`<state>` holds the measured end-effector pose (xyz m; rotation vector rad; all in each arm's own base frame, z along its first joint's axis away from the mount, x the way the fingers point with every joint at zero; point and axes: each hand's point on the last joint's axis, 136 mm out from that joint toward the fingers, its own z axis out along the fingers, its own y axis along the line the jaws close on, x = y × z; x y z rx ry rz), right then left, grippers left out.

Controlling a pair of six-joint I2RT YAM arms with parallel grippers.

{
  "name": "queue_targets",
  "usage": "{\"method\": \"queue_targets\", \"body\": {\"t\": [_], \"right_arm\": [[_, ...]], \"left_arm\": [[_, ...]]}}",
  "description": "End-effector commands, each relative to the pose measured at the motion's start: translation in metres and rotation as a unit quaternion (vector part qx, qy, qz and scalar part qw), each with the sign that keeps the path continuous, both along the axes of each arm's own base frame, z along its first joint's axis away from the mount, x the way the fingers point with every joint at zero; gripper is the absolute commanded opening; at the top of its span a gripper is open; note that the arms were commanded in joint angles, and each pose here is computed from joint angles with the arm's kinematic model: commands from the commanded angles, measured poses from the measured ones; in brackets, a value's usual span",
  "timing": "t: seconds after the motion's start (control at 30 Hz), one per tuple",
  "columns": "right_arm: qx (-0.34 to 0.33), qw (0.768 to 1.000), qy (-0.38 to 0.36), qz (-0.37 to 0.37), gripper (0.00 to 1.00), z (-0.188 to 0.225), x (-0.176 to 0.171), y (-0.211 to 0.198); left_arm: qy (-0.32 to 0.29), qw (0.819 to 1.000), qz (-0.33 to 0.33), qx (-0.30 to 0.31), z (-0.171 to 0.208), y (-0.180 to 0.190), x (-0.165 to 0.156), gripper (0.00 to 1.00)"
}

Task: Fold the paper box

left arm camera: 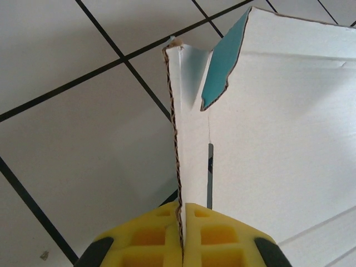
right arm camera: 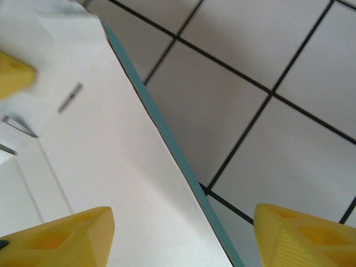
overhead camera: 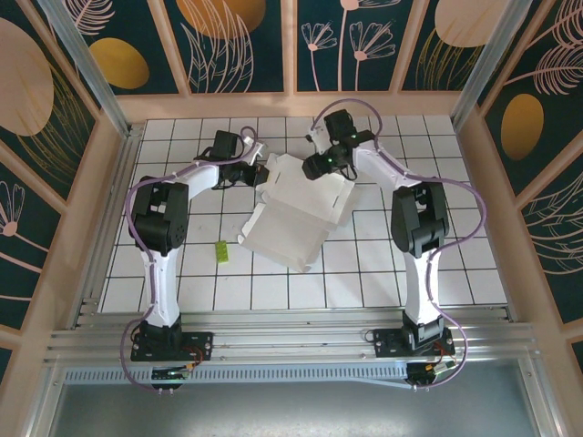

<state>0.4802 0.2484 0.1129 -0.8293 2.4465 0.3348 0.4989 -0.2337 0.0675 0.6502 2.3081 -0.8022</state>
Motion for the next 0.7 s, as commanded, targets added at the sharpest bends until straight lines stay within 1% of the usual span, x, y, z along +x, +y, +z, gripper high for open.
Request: {"method": "queue_targets", "body": {"t": [0.0,0.17,0.2,0.33,0.37,0.47,0.57,0.6,0.67], "right_arm": [[-0.074,0.997,-0.009,0.004,0.62,-0.017,0.004,-0.011],[-0.107,0.994,-0.026,0.012,0.39,-0.020,0.006,-0.012],[-0.112,0.993,-0.030,0.015,0.35,-0.021,0.005,-0.011],[-0.159,0.984,-0.071,0.031,0.11,-0.015,0.007,-0.007],[-0.172,0.981,-0.087,0.035,0.08,-0.011,0.009,-0.006],[-0.233,0.960,-0.153,0.036,0.06,0.008,0.014,-0.011],[-0.285,0.932,-0.219,0.040,0.05,0.029,0.016,-0.010],[-0.296,0.924,-0.237,0.042,0.05,0.036,0.016,-0.011],[-0.314,0.909,-0.272,0.042,0.05,0.050,0.017,-0.010]], "left_arm": [[-0.042,0.999,-0.007,-0.003,0.023,0.000,0.007,0.00],[-0.042,0.999,-0.006,0.001,0.022,0.001,0.005,0.00],[-0.043,0.999,-0.007,-0.001,0.022,0.000,0.005,0.00],[-0.051,0.999,-0.003,-0.012,0.030,-0.005,0.006,0.00],[-0.054,0.998,0.000,-0.018,0.032,-0.007,0.007,0.00],[-0.065,0.997,0.016,-0.037,0.043,-0.010,0.007,0.01],[-0.082,0.994,0.016,-0.068,0.058,-0.013,0.001,0.13],[-0.085,0.993,0.013,-0.076,0.061,-0.014,-0.002,0.20],[-0.081,0.993,0.001,-0.091,0.063,-0.019,-0.008,0.28]]}}
